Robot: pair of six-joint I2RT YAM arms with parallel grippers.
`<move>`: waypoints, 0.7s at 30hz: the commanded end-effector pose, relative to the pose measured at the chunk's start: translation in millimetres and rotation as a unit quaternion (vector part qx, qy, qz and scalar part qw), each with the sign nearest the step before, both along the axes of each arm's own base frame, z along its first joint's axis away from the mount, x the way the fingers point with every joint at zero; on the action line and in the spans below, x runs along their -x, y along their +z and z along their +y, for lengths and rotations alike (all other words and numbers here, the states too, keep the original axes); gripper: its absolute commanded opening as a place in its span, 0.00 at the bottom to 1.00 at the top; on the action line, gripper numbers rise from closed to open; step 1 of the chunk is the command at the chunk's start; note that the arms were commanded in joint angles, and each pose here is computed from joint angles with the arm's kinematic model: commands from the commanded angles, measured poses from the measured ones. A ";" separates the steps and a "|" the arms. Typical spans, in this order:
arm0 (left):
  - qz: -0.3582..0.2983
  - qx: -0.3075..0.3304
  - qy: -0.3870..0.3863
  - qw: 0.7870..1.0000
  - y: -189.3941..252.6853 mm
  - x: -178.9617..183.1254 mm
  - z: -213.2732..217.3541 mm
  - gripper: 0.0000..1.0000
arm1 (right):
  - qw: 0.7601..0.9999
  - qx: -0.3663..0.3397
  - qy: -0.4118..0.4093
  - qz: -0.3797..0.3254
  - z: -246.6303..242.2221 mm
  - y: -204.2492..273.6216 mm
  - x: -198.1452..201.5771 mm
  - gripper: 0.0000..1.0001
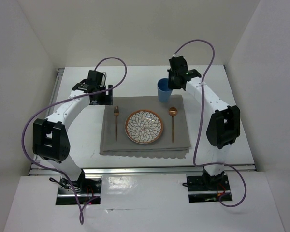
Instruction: Set the dinner table for one person
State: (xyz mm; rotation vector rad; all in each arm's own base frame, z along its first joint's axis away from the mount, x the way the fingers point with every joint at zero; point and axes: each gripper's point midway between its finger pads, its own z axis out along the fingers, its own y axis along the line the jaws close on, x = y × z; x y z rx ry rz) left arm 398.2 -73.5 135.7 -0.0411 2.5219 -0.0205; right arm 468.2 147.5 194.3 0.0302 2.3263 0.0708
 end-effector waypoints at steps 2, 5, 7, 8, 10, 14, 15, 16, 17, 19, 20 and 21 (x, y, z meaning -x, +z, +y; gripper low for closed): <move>-0.034 0.011 -0.016 0.999 23.0 0.9 -2.7 0.92 | 1.000 -0.012 -0.004 0.000 12.1 -10.6 -6.6 0.00; -0.039 0.012 -0.016 0.999 24.8 1.3 -2.6 0.92 | 1.000 -0.005 -0.008 0.008 10.7 -20.0 -8.3 0.00; -0.035 0.011 -0.016 0.999 21.4 3.3 -2.1 0.92 | 1.000 0.003 -0.013 0.016 8.0 -29.1 -7.1 0.00; -0.035 0.011 -0.016 0.999 21.3 3.3 -2.1 0.92 | 1.000 0.010 -0.018 0.019 5.6 -33.9 -8.3 0.00; -0.035 0.011 -0.016 0.999 21.3 3.3 -2.1 0.92 | 0.999 0.019 -0.022 0.028 1.8 -42.5 -4.4 0.00; -0.034 0.015 -0.019 0.999 21.3 3.6 -3.7 0.92 | 0.999 0.019 -0.022 0.028 2.6 -49.2 -6.5 0.00; -0.034 0.015 -0.019 0.999 21.3 3.6 -3.7 0.92 | 0.999 0.019 -0.022 0.028 2.6 -49.2 -6.5 0.00; -0.034 0.015 -0.019 0.999 21.3 3.6 -3.7 0.92 | 0.999 0.019 -0.022 0.028 2.6 -49.2 -6.5 0.00; -0.034 0.012 -0.023 0.999 21.3 3.6 -3.3 0.92 | 0.999 0.019 -0.022 0.028 2.6 -49.2 -6.5 0.00; -0.034 0.012 -0.023 0.999 21.3 3.6 -3.3 0.92 | 0.999 0.019 -0.022 0.028 2.6 -49.2 -6.5 0.00; -0.034 0.012 -0.023 0.999 21.3 3.6 -3.3 0.92 | 0.999 0.017 -0.022 0.023 3.4 -47.7 -8.6 0.00; -0.034 0.012 -0.023 0.999 21.3 3.6 -3.3 0.92 | 0.999 0.017 -0.022 0.023 3.4 -47.7 -8.6 0.00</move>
